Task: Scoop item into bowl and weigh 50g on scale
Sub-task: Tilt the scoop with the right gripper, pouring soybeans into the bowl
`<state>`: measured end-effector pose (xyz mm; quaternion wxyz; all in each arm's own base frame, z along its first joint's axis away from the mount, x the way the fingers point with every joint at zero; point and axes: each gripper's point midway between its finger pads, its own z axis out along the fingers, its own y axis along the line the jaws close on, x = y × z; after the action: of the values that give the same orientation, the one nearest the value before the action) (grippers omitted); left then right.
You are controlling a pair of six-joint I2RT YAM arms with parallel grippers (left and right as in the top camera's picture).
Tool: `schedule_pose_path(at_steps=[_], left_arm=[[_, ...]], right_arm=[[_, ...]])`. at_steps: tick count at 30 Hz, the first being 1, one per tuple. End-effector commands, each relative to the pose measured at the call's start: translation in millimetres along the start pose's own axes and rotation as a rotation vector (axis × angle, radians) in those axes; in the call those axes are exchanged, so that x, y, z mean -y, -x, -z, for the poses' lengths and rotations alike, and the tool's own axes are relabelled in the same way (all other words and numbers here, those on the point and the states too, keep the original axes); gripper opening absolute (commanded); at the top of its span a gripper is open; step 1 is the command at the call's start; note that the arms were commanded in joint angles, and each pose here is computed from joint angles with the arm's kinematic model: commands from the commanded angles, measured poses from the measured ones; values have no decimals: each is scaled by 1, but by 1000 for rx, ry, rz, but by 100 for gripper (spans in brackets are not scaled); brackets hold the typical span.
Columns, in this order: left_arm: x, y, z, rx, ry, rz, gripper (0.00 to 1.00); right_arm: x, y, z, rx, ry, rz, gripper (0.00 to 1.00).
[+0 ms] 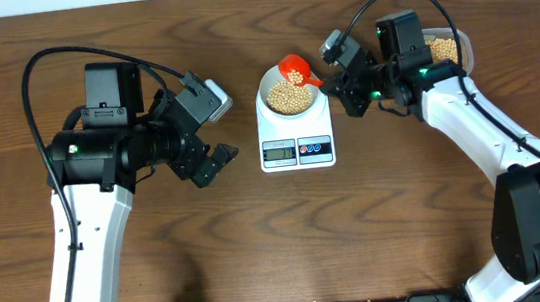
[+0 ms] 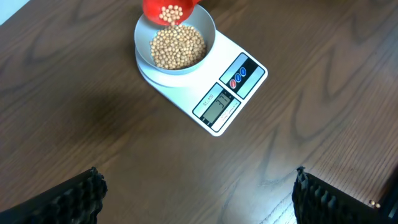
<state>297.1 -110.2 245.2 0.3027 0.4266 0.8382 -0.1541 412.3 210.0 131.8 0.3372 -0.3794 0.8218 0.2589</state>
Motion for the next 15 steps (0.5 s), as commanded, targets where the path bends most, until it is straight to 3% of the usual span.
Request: schedule_pose_path(at_steps=[1,4,15], left_arm=[[0,6,5,22,-1,-12,98],[0,6,5,22,0,-12,98],[0,6,5,22,0,-12,98]], right_arm=[[-15,10,3,37,58,41,1],[0,2,2,-10,-34,38,1],[-5,10,5,29,-2,68,1]])
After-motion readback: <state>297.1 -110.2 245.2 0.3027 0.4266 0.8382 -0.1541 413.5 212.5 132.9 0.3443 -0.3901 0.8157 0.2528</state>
